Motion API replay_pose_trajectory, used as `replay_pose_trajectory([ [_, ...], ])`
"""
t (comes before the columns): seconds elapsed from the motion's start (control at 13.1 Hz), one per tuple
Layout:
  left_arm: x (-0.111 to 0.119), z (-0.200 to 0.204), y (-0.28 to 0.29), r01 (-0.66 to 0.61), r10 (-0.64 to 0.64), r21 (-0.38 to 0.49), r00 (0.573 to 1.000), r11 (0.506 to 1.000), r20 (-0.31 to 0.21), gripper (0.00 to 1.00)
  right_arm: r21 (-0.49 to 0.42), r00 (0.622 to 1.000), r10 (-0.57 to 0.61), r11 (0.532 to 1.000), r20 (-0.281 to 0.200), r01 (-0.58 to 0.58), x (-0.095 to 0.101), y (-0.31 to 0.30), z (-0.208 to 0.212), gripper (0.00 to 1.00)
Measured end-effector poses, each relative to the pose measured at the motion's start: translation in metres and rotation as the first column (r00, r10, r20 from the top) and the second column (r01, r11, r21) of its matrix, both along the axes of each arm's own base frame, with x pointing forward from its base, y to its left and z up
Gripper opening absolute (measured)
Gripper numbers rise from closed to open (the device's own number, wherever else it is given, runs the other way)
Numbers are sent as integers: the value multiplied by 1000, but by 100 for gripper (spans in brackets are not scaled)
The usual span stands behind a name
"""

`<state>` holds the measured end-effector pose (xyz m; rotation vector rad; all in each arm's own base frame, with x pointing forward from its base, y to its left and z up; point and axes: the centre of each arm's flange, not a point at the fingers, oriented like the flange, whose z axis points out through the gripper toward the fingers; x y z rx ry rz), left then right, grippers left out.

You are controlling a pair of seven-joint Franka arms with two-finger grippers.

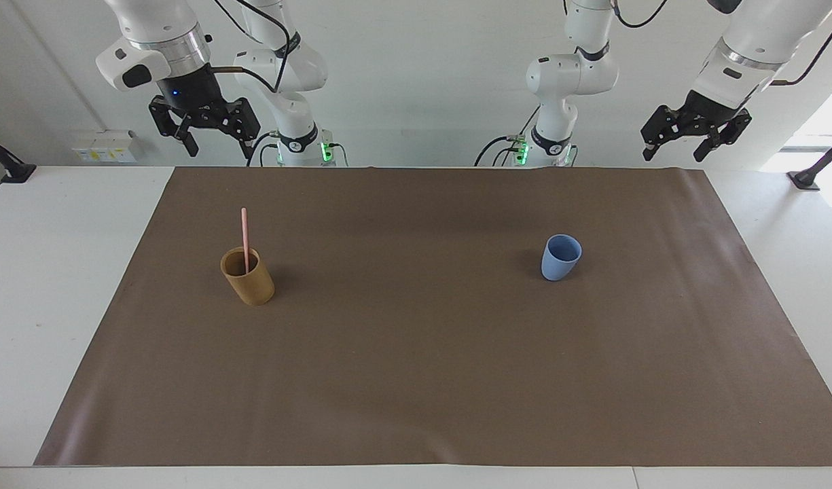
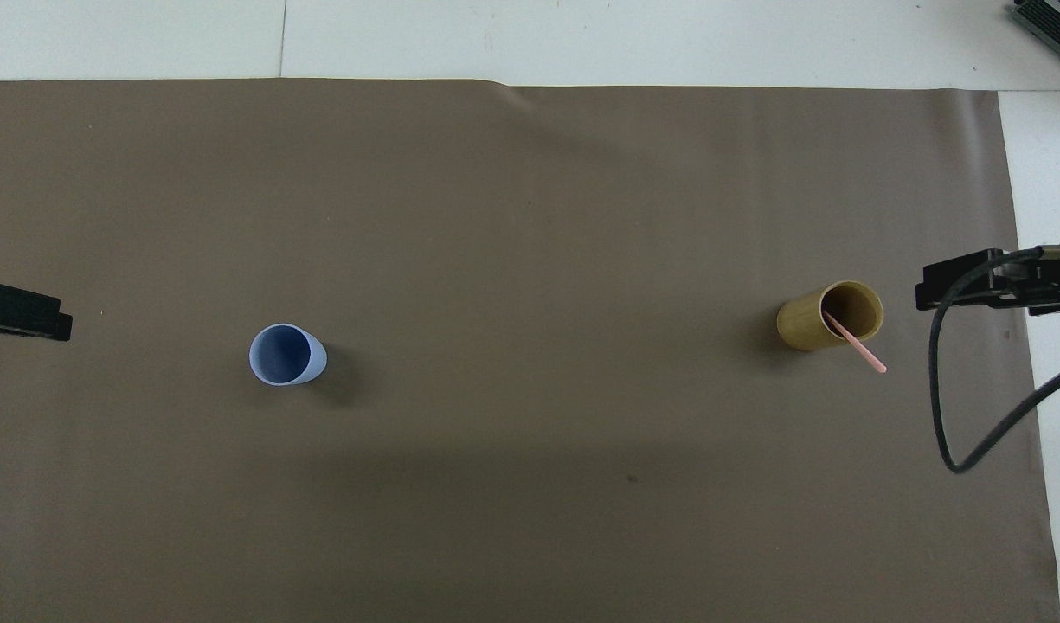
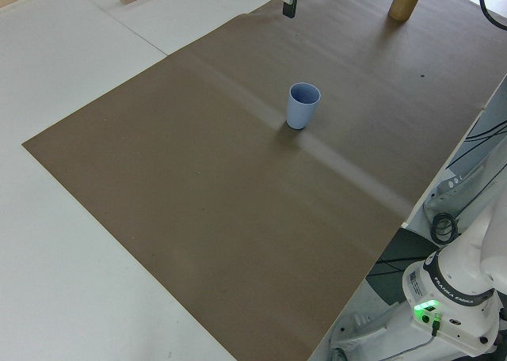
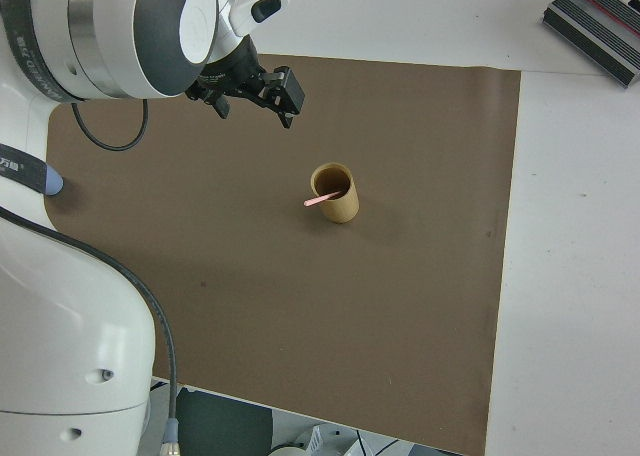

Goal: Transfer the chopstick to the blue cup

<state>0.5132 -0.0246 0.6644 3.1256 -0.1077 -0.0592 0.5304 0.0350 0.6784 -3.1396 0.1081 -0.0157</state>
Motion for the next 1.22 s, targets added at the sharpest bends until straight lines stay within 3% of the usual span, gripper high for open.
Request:
replay_pose_trajectory([
  [0.84,0,-2,-12,22,-22,-1,1000,1000,1,100,0,1000,-18,1000,-2,18,1,-10,-1,100],
  [0.99,7,-16,-12,21,-21,-2,1000,1000,20,100,0,1000,-18,1000,-2,18,1,-10,-1,100],
  [1.22,17,-70,-18,27,-27,-7,1000,1000,10,100,0,1000,-18,1000,-2,18,1,-10,-1,100],
])
